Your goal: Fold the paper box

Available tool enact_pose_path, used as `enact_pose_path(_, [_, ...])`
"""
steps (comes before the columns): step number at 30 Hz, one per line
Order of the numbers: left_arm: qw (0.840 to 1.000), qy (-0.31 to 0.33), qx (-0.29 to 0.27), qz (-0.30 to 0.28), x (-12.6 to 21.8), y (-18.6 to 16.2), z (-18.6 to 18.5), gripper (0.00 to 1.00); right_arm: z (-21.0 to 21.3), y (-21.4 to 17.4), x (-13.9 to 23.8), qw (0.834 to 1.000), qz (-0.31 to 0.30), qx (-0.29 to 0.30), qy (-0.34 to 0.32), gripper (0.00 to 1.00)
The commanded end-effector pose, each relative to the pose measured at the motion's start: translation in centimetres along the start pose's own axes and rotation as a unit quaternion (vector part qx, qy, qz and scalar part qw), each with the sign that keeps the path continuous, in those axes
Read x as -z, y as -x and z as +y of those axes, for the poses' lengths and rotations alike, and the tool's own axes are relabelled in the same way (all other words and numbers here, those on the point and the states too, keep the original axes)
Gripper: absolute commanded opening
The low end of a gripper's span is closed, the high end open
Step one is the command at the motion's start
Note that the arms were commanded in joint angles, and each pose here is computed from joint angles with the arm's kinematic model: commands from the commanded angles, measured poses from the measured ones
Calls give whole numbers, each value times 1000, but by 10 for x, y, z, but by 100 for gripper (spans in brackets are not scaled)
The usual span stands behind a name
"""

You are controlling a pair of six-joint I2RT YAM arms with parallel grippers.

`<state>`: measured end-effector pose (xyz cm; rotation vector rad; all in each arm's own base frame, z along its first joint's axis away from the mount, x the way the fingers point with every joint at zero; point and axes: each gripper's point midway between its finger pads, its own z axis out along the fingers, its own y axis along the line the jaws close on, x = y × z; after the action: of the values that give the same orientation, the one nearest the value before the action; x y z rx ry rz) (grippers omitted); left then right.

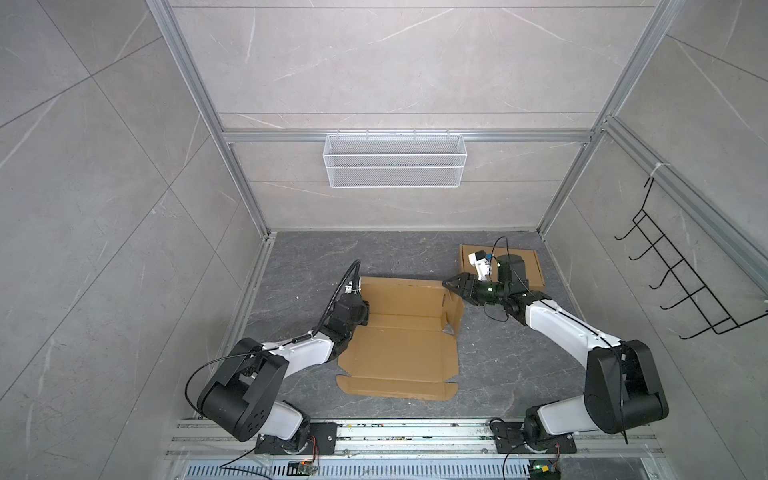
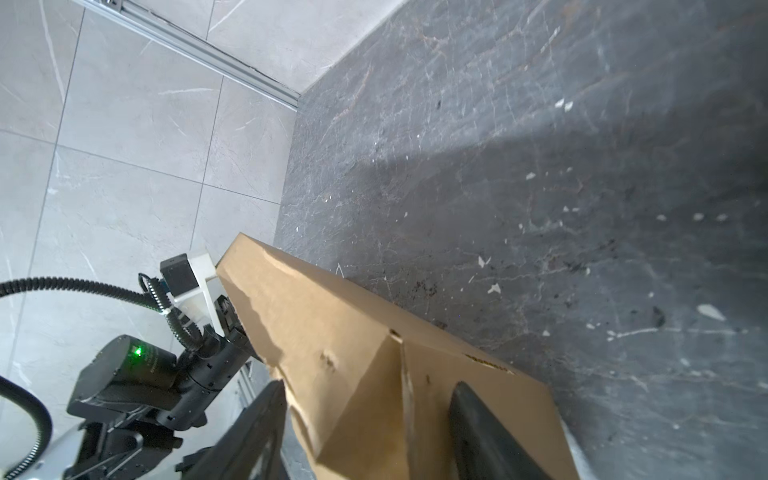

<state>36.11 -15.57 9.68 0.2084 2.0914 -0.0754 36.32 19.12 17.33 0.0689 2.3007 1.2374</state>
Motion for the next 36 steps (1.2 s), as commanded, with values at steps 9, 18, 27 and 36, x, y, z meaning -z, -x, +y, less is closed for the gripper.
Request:
enact_pose_path(9, [1000, -7, -3, -13, 1, 6, -4, 0, -15, -12, -8, 996, 51, -39, -53, 50])
enact_pose_path(18, [1000, -2, -7, -8, 2, 3, -3, 0, -17, -20, -9, 996, 72, -21, -55, 49])
enact_pose_path(27, [1000, 6, -10, -3, 3, 0, 1, 0, 9, -17, 24, 996, 60, -29, 55, 62])
enact_pose_path(36, [1000, 5, -14, -1, 1, -2, 0, 0, -65, 14, 73, 994, -47, -93, -35, 61])
